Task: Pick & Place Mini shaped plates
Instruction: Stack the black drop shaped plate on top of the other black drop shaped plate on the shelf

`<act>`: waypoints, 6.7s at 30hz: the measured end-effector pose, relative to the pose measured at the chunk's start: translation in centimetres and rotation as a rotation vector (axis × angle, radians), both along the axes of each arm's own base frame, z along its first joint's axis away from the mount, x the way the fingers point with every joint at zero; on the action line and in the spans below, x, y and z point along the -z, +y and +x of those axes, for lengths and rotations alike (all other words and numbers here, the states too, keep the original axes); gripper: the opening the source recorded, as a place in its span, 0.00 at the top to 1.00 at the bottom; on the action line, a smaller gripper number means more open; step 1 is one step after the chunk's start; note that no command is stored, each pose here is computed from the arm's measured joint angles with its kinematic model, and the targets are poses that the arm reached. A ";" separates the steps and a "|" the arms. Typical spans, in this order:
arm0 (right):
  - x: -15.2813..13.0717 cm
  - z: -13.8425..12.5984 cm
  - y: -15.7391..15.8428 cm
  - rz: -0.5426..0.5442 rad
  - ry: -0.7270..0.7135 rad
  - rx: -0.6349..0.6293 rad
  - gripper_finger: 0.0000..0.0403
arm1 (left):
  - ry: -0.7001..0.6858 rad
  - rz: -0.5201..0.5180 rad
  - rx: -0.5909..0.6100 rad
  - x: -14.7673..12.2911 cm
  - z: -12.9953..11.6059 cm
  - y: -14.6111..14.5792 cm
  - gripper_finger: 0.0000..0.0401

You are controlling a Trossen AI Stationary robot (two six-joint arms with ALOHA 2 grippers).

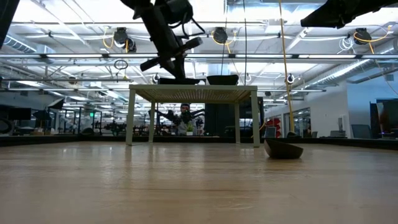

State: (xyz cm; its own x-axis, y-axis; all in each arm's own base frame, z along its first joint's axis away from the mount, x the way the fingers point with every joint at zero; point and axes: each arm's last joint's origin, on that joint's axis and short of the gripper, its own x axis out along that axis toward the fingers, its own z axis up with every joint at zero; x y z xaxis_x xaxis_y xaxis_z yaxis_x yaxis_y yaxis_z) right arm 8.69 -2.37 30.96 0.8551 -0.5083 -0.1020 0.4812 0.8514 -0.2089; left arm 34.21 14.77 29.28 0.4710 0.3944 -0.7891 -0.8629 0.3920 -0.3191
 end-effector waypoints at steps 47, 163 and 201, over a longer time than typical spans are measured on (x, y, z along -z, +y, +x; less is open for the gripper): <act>0.0 0.0 0.0 0.000 0.000 0.000 0.71 | -0.078 0.318 0.452 -3.7 2.3 -11.9 0.64; 0.0 0.0 0.0 0.000 0.001 0.000 0.71 | 0.061 0.216 -0.019 -2.9 -0.5 -6.1 0.99; 0.0 0.0 0.0 0.000 0.001 0.000 0.71 | -0.059 0.091 -0.289 -0.5 1.2 -4.6 0.99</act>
